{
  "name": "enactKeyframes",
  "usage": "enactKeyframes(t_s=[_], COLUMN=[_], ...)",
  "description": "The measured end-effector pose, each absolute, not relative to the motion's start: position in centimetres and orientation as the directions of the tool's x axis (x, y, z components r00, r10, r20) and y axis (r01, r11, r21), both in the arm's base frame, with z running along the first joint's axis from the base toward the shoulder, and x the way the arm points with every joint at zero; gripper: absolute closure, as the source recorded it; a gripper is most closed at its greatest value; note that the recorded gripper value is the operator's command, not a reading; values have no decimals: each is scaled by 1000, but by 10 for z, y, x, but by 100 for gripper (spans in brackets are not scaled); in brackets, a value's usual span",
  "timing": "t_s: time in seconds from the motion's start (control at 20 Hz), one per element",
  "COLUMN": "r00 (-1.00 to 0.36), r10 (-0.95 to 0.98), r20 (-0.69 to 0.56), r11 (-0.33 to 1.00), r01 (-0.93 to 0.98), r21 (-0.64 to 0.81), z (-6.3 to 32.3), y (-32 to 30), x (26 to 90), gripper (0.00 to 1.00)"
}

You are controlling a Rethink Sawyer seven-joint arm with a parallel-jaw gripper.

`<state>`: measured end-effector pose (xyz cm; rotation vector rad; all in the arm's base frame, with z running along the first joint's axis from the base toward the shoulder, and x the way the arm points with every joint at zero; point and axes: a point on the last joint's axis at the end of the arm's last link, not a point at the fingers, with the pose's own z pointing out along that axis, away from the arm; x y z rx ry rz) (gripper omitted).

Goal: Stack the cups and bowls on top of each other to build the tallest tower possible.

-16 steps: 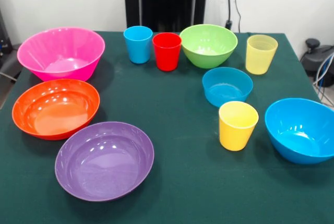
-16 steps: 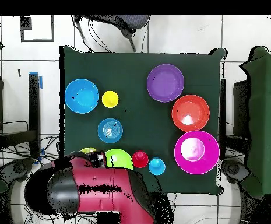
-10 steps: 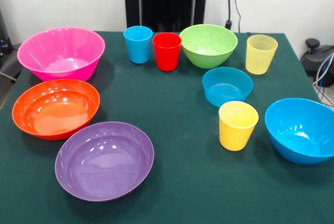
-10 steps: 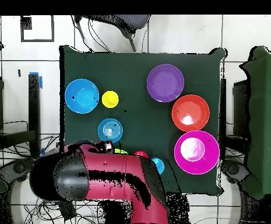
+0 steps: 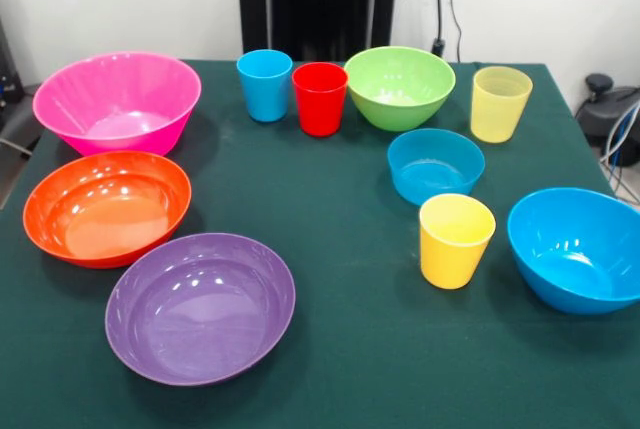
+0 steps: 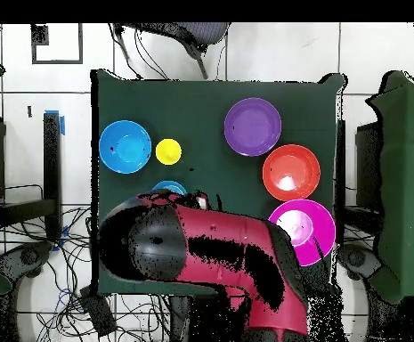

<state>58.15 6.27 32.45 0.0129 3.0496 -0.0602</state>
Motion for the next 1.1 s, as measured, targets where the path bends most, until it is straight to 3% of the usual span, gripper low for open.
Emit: enactKeyframes(t_s=[0.75,1.1], r00=[-992,-981], r10=[85,94], r20=[-96,-169], r11=[996,995], r01=[89,101], r21=[-32,-28], z=[316,288], y=[14,2], x=[589,594], gripper=[0,0])
